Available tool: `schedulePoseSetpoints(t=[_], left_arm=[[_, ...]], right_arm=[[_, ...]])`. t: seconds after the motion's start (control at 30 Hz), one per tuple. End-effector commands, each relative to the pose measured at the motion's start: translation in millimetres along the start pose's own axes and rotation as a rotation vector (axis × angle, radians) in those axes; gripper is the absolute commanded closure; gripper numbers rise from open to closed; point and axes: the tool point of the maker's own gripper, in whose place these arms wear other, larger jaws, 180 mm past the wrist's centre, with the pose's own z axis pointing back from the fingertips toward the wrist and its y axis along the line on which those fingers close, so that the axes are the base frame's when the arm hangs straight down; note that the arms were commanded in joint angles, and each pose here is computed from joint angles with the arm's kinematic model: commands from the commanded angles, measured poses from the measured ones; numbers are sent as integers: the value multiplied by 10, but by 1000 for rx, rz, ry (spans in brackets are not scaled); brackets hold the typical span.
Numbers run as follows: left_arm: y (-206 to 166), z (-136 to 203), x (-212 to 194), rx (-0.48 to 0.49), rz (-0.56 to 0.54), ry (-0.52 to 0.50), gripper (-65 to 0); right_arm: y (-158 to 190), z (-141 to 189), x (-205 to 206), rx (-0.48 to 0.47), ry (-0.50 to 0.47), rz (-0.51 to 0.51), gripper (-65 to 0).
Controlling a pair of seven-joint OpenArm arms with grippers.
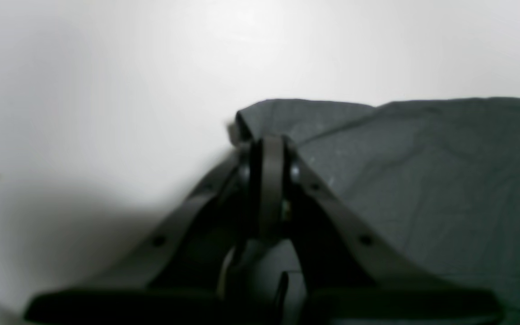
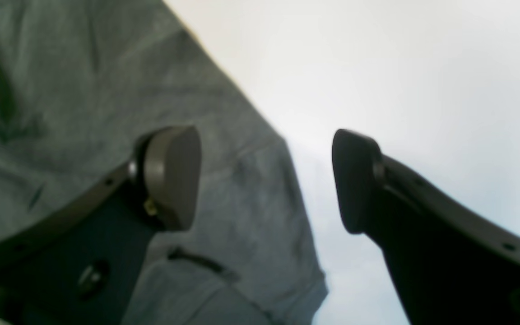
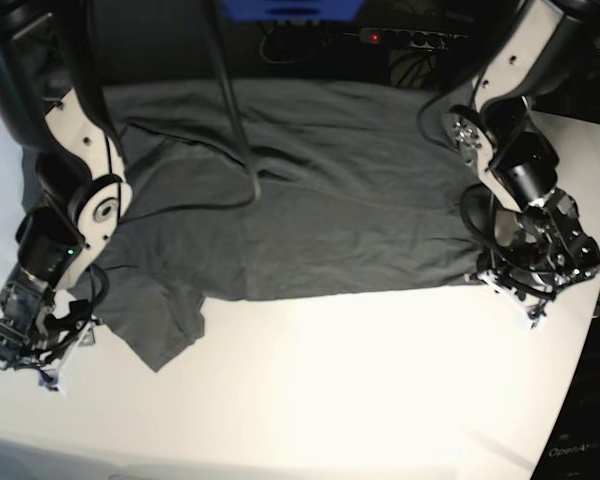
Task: Fold the T-shirt properly
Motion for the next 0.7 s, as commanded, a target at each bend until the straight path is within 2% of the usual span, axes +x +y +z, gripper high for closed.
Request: schedulePoseSetpoints(t=[0.0, 0.13, 0.33, 0.67], left_arm=[[11, 101, 253, 6, -11, -64, -24], [13, 98, 237, 6, -11, -57, -24], [24, 97, 219, 8, -10, -53, -24], [24, 97, 224, 8, -10, -56, -24]], right_arm=[[-128, 151, 219, -16, -66, -24, -448], [-72, 133, 238, 20, -94, -46, -447], [-49, 61, 136, 25, -82, -45, -448], [111, -256, -9, 120, -88, -36, -447]])
